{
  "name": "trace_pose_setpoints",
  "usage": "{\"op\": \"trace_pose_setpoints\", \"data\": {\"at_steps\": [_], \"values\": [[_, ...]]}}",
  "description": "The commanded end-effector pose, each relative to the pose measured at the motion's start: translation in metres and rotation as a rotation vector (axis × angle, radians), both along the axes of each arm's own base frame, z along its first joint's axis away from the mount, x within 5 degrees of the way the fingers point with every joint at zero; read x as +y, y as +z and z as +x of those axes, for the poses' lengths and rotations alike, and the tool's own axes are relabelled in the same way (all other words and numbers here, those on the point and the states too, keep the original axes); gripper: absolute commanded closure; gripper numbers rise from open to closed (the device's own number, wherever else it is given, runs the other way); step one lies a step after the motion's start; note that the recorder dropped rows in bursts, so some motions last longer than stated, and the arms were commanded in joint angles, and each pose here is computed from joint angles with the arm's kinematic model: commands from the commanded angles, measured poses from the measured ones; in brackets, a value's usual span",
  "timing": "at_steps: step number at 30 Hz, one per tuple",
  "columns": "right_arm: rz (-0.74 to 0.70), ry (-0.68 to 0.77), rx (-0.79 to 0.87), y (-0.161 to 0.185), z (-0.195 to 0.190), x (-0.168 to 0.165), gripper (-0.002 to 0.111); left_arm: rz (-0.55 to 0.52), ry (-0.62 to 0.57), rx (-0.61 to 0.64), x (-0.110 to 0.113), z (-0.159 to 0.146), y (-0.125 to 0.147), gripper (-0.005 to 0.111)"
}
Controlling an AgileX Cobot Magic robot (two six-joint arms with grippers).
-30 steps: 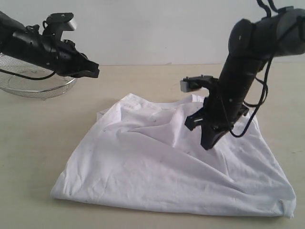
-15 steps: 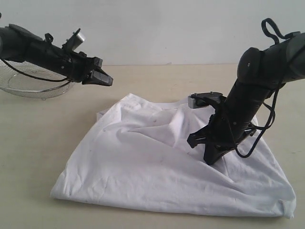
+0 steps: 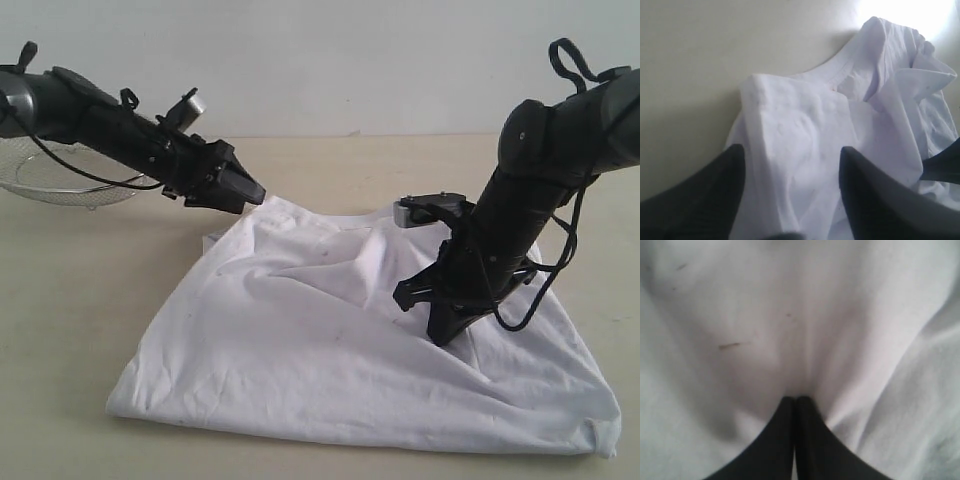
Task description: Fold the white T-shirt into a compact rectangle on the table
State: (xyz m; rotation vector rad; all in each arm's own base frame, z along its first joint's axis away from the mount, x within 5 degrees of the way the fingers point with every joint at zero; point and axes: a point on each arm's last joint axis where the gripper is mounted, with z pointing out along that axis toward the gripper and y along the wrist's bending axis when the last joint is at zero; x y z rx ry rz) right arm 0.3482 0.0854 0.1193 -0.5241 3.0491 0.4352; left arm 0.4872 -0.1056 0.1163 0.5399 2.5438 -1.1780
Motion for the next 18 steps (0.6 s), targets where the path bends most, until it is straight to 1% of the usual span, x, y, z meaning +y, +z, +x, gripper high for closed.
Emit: {"op": "trace_pose_setpoints", "data": {"at_steps": [1,4,8,12,15,18], "values": [[-0.022,0.021,0.028,-0.014,-0.005,-0.002,0.109,0.006,-0.020,-0.010,-0.021,-0.002,-0.002,0.053],[-0.021,0.032,0.035,-0.014,-0.006,-0.002,0.109,0.044,-0.026,-0.021,-0.025,-0.002,-0.008,0.053],[-0.021,0.032,0.037,-0.014,-0.006,-0.002,0.109,0.094,-0.018,-0.029,-0.023,0.000,-0.009,0.053],[-0.021,0.032,0.037,-0.014,-0.006,-0.002,0.109,0.195,0.024,-0.034,-0.014,0.006,-0.009,0.053],[-0.021,0.032,0.037,-0.014,-0.006,-0.002,0.109,0.187,0.035,-0.035,-0.015,0.007,-0.007,0.053],[-0.021,0.032,0.037,-0.014,-0.006,-0.002,0.109,0.107,0.045,-0.006,-0.021,0.006,-0.003,0.053]]}}
